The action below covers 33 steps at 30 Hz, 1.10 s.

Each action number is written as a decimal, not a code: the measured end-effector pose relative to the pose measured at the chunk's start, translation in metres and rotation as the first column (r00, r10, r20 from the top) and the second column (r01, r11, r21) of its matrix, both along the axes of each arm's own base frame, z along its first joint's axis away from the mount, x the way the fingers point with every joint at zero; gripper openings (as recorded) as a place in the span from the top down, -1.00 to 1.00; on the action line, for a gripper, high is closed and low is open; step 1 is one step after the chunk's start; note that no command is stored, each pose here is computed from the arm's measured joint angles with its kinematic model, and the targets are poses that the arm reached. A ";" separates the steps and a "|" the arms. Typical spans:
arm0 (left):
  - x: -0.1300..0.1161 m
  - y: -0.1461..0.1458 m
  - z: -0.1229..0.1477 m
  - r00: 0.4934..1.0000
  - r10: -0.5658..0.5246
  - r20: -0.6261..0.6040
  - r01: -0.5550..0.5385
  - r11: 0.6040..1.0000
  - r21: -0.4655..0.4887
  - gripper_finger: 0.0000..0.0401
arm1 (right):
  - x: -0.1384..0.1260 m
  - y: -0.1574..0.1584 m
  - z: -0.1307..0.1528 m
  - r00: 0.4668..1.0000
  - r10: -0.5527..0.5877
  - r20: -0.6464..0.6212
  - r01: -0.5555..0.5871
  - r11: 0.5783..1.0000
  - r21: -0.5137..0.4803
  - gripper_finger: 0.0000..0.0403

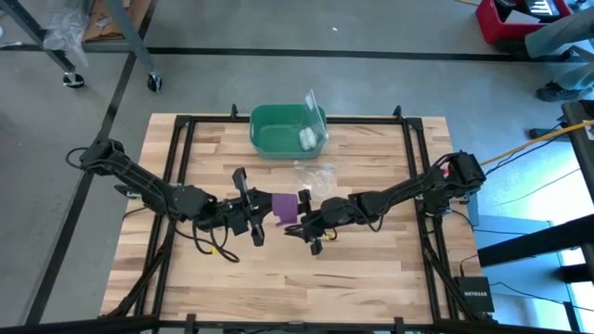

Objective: Roll bandage
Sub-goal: Roll the violet bandage

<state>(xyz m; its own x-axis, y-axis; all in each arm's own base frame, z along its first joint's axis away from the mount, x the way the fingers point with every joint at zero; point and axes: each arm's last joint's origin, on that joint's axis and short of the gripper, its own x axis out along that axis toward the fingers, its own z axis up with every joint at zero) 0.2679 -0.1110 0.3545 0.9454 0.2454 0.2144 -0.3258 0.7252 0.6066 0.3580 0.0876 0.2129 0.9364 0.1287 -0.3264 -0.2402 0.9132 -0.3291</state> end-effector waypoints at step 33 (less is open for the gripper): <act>-0.016 -0.019 0.017 0.984 0.176 0.002 -0.176 0.984 0.030 0.92 | -0.010 0.002 -0.013 0.981 0.015 -0.193 -0.002 0.998 0.068 0.67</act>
<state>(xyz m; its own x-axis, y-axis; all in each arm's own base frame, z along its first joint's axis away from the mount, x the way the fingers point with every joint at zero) 0.2519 -0.1297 0.3716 0.8884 0.4012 0.2232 -0.4459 0.6386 0.6272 0.3484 0.0899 0.2003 0.8555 0.1642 -0.4911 -0.3012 0.9292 -0.2140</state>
